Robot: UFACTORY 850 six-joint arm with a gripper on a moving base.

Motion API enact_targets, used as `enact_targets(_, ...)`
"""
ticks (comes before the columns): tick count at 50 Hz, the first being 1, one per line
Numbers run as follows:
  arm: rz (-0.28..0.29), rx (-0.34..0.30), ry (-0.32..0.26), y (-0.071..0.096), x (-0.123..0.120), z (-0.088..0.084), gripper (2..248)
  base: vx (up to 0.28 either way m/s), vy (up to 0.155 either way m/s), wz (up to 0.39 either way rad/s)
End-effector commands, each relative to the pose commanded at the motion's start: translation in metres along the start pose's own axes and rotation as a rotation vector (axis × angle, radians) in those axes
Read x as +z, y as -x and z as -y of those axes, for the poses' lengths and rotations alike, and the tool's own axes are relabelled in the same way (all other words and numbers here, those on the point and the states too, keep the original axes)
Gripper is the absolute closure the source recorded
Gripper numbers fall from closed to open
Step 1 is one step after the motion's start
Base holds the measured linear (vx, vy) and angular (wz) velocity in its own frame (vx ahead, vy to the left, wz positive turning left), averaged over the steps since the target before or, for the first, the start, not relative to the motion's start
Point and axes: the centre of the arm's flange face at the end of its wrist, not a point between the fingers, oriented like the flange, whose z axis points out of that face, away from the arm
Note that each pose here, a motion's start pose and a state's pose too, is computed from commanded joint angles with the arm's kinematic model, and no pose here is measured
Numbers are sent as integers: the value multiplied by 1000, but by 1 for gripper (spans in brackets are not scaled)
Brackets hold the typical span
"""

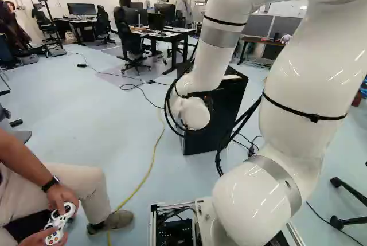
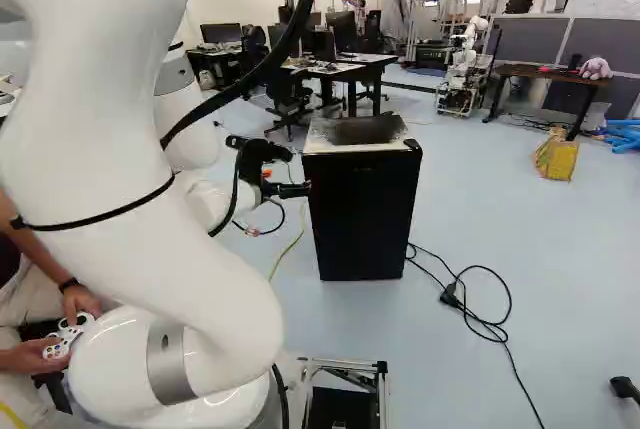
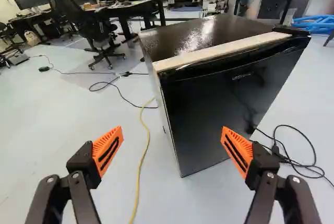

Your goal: Grab a drink from the fridge

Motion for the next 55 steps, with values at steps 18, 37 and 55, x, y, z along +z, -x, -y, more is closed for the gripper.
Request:
enact_targets(18, -50, 26, 26, -2, 9, 23, 3, 0, 0, 0)
enact_targets(37, -67, 33, 77, 11, 33, 48, 3, 0, 0, 0)
enact_targets(55, -102, 40, 135, 25, 57, 69, 3, 0, 0, 0)
